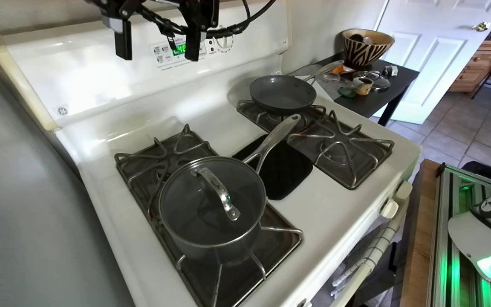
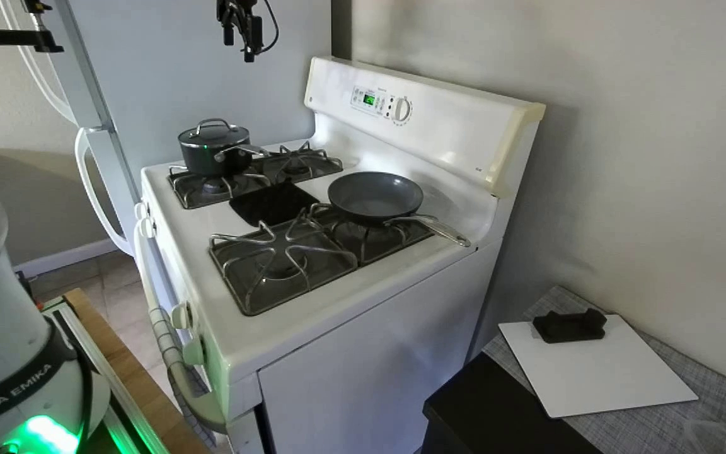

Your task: Put the glass lid on the pot.

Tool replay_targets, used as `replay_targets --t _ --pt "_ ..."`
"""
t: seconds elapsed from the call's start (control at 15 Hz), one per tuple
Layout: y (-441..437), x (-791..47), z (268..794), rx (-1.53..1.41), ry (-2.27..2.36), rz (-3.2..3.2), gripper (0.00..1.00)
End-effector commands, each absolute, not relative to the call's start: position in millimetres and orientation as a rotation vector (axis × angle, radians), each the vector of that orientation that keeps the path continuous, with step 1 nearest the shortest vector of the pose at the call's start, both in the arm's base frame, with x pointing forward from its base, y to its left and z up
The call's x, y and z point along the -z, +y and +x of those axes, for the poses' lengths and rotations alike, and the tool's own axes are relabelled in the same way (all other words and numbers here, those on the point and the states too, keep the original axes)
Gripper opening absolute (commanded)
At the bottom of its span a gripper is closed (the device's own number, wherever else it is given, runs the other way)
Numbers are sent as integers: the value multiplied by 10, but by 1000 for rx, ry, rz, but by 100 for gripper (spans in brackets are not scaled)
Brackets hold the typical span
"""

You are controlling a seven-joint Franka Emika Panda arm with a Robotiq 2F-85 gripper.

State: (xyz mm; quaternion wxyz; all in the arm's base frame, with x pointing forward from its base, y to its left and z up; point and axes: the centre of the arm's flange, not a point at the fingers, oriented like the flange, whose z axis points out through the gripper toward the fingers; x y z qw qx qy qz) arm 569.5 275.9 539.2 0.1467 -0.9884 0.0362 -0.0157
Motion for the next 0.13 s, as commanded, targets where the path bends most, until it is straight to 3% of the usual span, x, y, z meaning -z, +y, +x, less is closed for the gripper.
replay_targets --t 0.0,0.07 --pt "2752 -5399 5668 46 104 -2846 100" --pt "2746 -5401 5650 46 104 -2847 100"
